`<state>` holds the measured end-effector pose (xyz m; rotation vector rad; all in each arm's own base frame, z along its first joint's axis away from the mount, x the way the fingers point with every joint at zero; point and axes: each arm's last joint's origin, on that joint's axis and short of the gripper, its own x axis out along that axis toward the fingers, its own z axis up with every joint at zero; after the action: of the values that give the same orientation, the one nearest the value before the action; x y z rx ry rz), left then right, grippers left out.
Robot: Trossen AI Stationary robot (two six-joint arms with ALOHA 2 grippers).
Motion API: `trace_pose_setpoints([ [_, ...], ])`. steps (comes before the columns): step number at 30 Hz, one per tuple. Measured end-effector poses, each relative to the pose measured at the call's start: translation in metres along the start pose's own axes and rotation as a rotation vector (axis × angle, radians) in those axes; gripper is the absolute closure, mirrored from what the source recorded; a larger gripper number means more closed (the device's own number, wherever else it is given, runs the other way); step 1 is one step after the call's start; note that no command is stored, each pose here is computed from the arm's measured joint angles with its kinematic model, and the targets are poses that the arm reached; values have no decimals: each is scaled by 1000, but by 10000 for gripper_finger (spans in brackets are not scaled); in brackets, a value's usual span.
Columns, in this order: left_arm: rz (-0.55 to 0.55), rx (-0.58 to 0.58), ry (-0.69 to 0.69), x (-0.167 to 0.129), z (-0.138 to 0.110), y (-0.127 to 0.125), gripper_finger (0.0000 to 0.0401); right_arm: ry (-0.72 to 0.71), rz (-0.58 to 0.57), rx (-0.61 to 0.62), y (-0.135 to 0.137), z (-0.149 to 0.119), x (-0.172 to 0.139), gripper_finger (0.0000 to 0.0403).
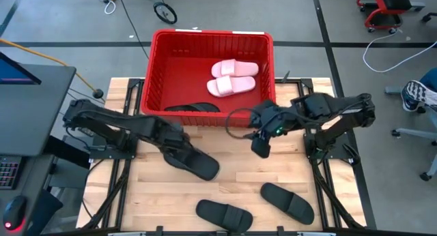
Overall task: Pick and place slides into bin
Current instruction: Put the black slide into the red bin
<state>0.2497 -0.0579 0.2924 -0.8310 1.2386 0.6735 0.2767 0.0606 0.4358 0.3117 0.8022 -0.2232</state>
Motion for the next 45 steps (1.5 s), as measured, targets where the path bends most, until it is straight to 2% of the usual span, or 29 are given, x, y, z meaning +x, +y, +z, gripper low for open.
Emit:
trace_pose_setpoints([
  [3,-57,-25,-128,-52,3,-10,390,-11,-4,54,-8,-1,-12,210],
  [7,-159,-56,-391,-114,9,-13,390,-50,8,107,-15,2,-21,210],
  [10,-161,-61,-603,-143,20,-8,390,-146,39,156,-18,16,-20,210],
  [13,-115,-71,-717,-157,36,1,390,-247,60,175,-22,31,-15,210],
  [18,-48,-137,-772,-156,67,15,390,-386,68,234,-38,53,-13,210],
  [24,59,-200,-784,-142,104,22,390,-473,51,317,-56,67,-15,210],
  [32,94,-206,-842,-129,152,25,387,-403,30,395,-68,73,11,210],
  [36,47,-166,-852,-128,169,27,391,-373,-99,391,-74,72,26,210],
  [45,61,-139,-856,-127,186,38,387,-298,-229,462,-101,75,56,210],
])
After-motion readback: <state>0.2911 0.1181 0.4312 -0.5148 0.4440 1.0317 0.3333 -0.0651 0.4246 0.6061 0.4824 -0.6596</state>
